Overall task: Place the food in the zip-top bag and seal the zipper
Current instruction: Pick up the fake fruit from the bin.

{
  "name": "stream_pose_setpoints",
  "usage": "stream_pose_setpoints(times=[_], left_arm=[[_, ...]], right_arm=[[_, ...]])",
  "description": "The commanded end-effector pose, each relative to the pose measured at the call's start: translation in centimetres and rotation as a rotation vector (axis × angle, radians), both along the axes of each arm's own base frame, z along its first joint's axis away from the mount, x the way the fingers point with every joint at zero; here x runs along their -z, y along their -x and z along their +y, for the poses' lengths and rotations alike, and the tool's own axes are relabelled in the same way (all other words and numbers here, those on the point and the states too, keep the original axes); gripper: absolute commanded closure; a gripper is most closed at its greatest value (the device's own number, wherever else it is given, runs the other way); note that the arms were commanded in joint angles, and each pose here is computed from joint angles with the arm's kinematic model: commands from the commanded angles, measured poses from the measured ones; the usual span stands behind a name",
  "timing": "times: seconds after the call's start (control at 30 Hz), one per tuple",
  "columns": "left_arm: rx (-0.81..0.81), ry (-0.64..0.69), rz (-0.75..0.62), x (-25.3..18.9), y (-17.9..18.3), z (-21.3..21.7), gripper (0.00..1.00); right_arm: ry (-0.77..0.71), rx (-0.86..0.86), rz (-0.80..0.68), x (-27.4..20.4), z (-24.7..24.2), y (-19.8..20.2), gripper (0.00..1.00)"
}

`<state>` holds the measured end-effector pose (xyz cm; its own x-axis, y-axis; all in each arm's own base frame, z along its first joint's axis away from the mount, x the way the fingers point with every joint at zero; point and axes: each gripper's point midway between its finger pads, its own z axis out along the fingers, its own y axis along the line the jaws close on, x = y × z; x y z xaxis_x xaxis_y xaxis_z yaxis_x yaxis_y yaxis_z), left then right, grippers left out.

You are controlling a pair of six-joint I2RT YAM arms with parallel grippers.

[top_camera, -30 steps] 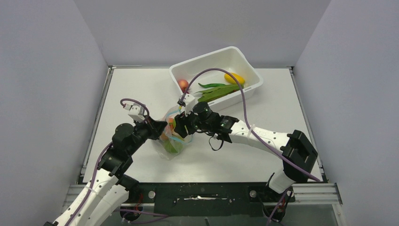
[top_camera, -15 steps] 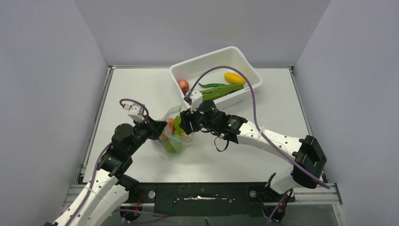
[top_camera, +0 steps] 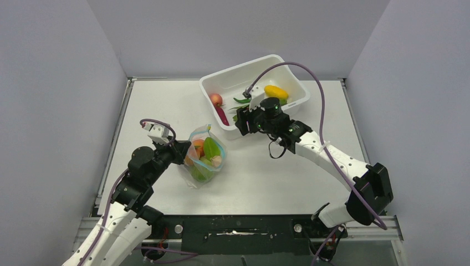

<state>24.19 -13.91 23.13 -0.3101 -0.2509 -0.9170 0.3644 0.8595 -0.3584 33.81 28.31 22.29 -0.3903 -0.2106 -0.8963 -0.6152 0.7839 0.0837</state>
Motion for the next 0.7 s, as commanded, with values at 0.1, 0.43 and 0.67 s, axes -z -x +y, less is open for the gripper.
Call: stream_pose_setpoints(times=[0.1,0.43,0.67], left_arm=[[0.021,-0.030,-0.081,-1.1,-0.5,-0.3,1.00],[0.034,-0.048,-0.078,-0.9,-0.4,-0.3,1.00],[0.041,-0.039,-0.094,-1.0,-0.2,-0.4,1.00]], right_arm=[[-0.084,-0.085,-0.136,-5.8,0.1,-5.1,0.41],[0.009,-0.094,-0.100,-3.0,0.6,-12.0,0.40],[-0.008,-0.096,-0.055,-0.3,2.6,-15.6,0.36]])
